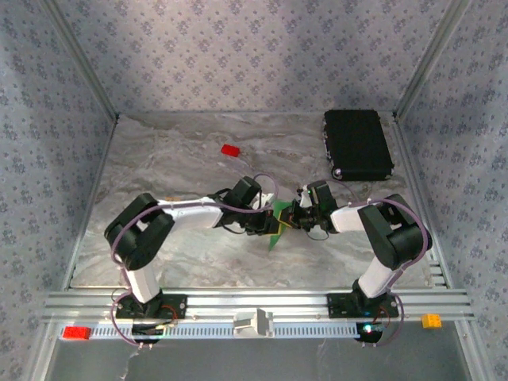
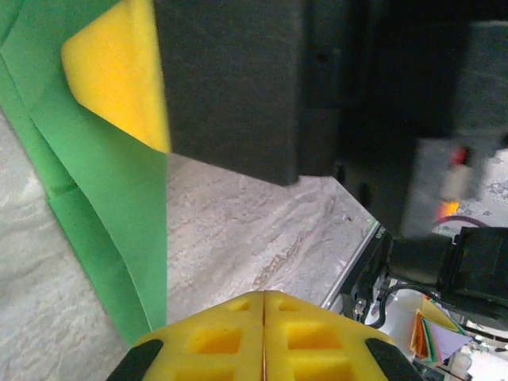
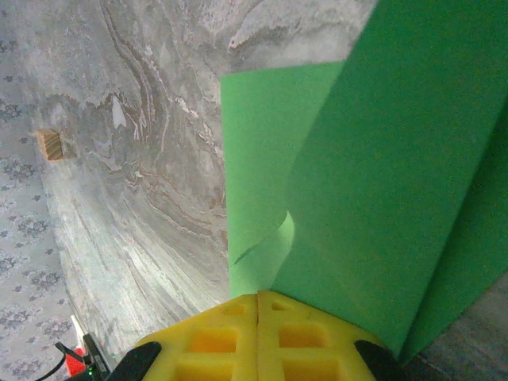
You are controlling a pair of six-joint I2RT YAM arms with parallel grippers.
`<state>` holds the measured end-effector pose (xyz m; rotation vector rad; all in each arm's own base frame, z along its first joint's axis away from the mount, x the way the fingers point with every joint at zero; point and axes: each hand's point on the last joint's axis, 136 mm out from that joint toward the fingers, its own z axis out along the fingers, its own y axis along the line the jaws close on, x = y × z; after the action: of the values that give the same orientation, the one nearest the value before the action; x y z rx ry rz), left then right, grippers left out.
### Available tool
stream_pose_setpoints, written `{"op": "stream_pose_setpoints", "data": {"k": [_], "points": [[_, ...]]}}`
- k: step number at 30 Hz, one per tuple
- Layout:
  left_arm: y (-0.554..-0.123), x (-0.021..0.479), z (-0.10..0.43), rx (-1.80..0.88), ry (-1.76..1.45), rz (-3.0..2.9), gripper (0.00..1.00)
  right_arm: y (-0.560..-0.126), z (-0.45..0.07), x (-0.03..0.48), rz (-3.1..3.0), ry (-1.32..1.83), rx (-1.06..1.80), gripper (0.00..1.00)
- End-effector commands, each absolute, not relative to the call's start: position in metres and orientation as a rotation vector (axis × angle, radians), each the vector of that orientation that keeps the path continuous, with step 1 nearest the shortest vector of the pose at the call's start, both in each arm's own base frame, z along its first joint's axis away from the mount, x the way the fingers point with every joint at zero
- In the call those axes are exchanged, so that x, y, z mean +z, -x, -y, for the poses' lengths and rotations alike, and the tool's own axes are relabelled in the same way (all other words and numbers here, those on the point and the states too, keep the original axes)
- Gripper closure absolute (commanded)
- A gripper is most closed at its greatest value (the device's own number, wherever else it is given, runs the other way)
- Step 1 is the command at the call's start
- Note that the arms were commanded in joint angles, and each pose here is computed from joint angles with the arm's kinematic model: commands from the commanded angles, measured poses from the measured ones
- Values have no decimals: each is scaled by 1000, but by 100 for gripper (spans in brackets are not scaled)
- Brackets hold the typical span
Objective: Fold a paper plane with a square sheet of paper (pick it up from the middle)
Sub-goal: Fold the wing for the fifth time at the center of the table.
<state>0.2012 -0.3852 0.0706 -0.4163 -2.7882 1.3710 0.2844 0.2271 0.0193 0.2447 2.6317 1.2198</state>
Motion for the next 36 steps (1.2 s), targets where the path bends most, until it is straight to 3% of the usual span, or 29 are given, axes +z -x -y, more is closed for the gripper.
{"op": "stream_pose_setpoints", "data": {"k": [1, 4, 21, 36], "points": [[-200, 74, 402, 1416, 445, 2736, 95, -271, -203, -18, -2760, -351, 1006, 93], [-204, 67, 407, 1397, 441, 2744, 100, -270, -203, -19, -2764, -352, 1005, 93], [-199, 26, 394, 1208, 440, 2793, 100, -267, -202, -22, -2772, -361, 996, 93], [-164, 1, 357, 1070, 433, 2796, 100, -266, -200, -24, -2780, -364, 981, 93]]}}
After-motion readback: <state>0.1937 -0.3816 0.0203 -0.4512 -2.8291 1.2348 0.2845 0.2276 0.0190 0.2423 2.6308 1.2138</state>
